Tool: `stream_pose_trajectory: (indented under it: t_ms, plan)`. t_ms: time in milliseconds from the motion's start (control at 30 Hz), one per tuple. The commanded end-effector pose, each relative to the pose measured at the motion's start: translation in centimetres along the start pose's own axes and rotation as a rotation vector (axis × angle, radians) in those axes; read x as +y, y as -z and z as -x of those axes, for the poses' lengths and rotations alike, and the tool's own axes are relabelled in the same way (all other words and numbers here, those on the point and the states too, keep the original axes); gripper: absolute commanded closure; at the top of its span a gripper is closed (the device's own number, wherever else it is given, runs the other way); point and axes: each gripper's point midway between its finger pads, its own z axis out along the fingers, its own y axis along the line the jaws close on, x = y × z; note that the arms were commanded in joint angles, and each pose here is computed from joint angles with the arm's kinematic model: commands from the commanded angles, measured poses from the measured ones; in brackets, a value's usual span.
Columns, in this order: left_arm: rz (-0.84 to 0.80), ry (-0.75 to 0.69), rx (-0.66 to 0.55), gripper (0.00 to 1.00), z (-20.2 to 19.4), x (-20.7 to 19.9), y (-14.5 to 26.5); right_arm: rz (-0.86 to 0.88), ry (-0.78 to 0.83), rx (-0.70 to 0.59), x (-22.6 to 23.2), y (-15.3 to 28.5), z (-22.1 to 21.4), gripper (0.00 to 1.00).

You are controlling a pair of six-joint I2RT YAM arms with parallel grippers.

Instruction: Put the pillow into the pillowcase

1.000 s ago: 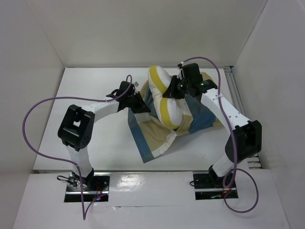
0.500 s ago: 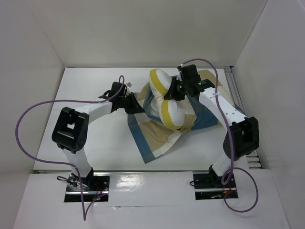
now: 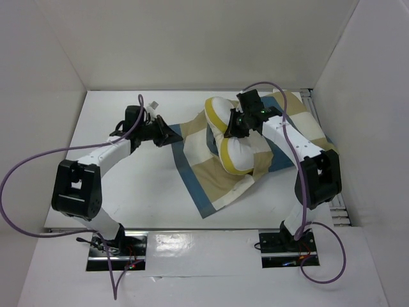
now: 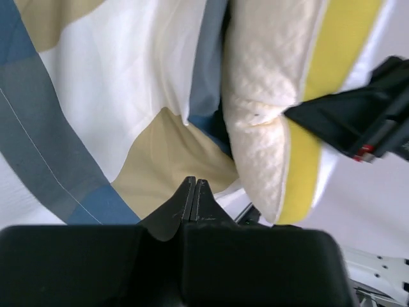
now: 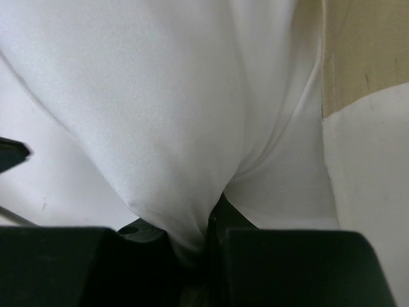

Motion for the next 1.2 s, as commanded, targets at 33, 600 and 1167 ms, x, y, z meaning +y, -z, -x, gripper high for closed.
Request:
stream_pose_trajectory:
  t_ms: [33,600,1167]
  plan:
    - [-0.119,-0.043,-0.024,1.00,1.1,-2.4,1.8,-0.043,0.027,-0.040,-0.6,0.9,1.1,1.00]
    - [0.066,-0.175,0.182,0.25,-4.5,-2.5,-10.0,0.065,0.042,-0.060,2.0,2.0,2.3,1.00]
    - [0.145,-0.177,0.087,0.26,-2.5,-1.5,-14.4,0.100,0.042,-0.049,3.0,2.2,2.1,1.00]
